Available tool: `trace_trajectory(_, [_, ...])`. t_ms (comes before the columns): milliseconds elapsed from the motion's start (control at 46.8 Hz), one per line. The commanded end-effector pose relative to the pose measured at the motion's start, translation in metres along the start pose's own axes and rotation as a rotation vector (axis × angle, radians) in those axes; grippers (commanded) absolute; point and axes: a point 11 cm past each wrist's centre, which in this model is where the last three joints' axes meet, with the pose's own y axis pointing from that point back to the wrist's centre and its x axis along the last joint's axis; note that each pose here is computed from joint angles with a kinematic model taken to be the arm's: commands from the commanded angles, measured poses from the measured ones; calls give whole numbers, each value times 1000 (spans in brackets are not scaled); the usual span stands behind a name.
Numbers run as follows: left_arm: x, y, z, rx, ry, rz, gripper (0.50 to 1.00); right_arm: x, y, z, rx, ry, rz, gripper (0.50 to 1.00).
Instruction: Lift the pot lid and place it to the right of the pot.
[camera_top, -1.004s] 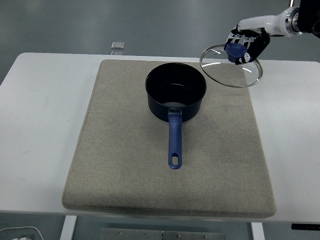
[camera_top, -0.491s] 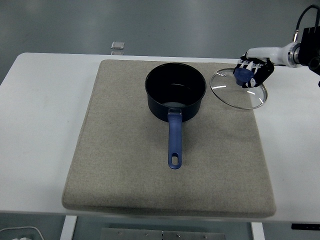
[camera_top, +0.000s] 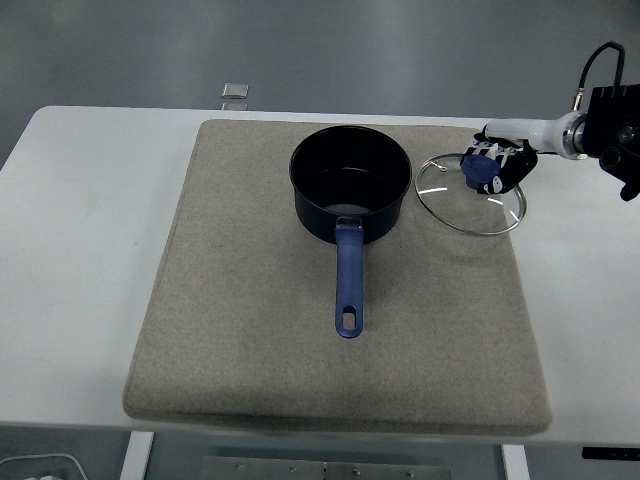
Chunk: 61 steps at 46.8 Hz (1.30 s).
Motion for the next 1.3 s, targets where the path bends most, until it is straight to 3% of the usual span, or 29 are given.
trace_trajectory(0, [0, 0, 0, 0, 0, 0, 1000, -4, -2, -2, 6, -3, -6, 539])
trace_trajectory(107, [0, 0, 0, 0, 0, 0, 1000, -6, -5, -7, 14, -1, -12, 625])
trace_trajectory(214, [0, 0, 0, 0, 0, 0, 1000, -6, -5, -8, 17, -7, -19, 843])
trace_trajectory(278, [0, 0, 0, 0, 0, 0, 1000, -4, -3, -8, 19, -12, -19, 897])
trace_trajectory(449, [0, 0, 0, 1, 0, 0, 1000, 9, 3, -7, 22, -25, -3, 905])
trace_trajectory(577, [0, 0, 0, 0, -1, 0, 1000, 20, 11, -10, 44, -71, -16, 905])
trace_trajectory(897, [0, 0, 1, -2, 0, 0, 1000, 48, 24, -39, 266, -414, 18, 903])
trace_trajectory(1047, [0, 0, 0, 0, 0, 0, 1000, 55, 25, -37, 336, -607, 47, 901])
trace_trajectory(1282, [0, 0, 0, 0, 0, 0, 1000, 50, 22, -33, 441, -927, 48, 901])
